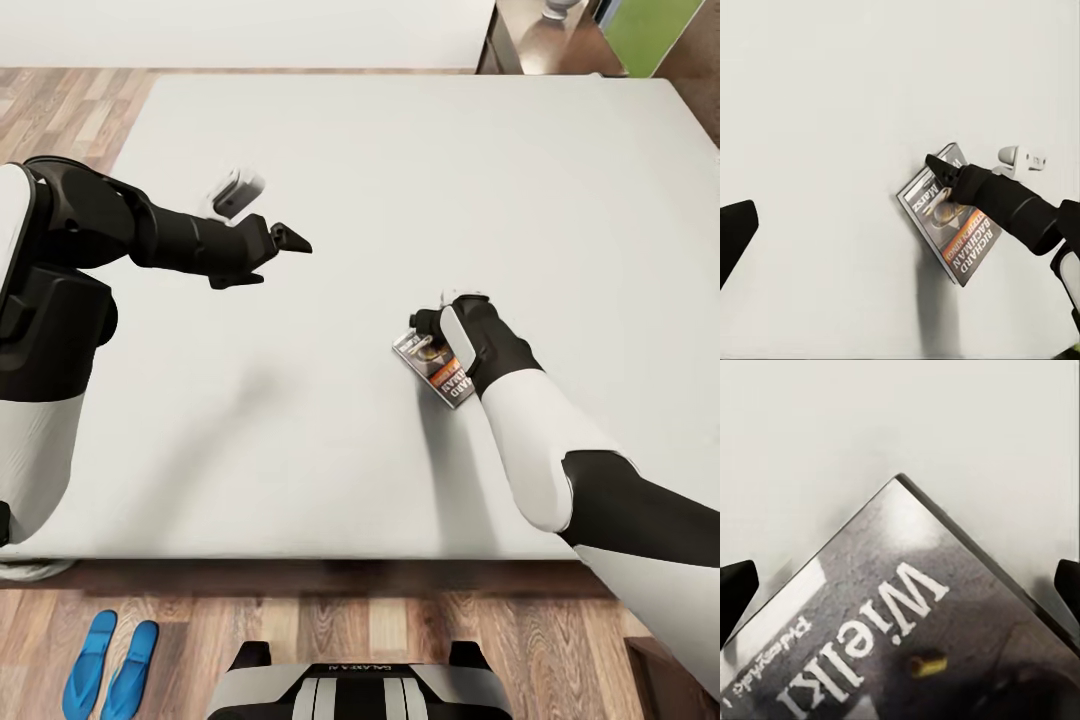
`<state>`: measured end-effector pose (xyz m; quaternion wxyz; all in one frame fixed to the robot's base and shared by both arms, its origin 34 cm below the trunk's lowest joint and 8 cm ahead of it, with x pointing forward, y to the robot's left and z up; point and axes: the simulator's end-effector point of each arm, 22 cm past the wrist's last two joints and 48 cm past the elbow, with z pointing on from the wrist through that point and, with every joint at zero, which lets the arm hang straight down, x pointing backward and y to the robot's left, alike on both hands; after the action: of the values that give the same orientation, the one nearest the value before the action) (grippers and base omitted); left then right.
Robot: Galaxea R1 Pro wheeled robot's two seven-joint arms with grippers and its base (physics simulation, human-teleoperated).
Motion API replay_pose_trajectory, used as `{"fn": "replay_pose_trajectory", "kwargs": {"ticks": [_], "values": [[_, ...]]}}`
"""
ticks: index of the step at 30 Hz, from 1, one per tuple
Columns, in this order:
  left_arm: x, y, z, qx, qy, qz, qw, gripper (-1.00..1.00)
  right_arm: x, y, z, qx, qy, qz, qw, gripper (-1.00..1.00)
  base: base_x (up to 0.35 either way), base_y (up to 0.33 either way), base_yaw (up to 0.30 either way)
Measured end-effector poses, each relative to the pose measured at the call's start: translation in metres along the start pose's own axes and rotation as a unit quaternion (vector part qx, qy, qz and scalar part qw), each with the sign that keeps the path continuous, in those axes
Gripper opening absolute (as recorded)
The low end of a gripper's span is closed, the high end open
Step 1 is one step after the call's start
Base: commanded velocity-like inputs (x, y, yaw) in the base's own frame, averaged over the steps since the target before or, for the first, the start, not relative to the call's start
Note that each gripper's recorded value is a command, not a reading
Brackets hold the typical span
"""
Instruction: In the bedroom, move the book from the bed onto either nightstand, and place the two sandals side by side next to the bed.
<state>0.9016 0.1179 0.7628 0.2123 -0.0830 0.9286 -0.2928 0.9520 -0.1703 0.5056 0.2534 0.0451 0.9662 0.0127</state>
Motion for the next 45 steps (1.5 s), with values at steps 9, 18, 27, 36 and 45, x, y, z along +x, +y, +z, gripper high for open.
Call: {"fn": "replay_pose_trajectory", "kwargs": {"ticks": [9,18,27,36,45], "values": [[0.0,-0.001,0.0,0.001,0.0,0.0,1.0,1.0,-0.008,0.001,-0.002,-0.001,-0.003,0.002,1.0,1.0,-0.33,-0.081,0.0],[-0.001,-0.001,-0.001,0.002,-0.001,-0.001,1.0,1.0,-0.011,0.001,-0.004,-0.001,-0.006,0.001,1.0,1.0,-0.181,-0.034,0.0],[-0.002,-0.001,-0.001,0.002,-0.002,-0.002,1.0,1.0,-0.015,0.0,-0.006,0.0,-0.009,0.0,1.0,1.0,-0.034,-0.006,0.0],[-0.002,0.0,-0.001,0.002,-0.002,-0.002,1.0,1.0,-0.015,0.001,-0.006,0.0,-0.009,-0.001,1.0,1.0,-0.197,-0.001,0.0],[-0.002,-0.001,-0.002,0.002,-0.003,-0.002,1.0,1.0,-0.017,0.001,-0.006,0.0,-0.01,-0.001,0.9999,1.0,-0.313,0.0,0.0]]}}
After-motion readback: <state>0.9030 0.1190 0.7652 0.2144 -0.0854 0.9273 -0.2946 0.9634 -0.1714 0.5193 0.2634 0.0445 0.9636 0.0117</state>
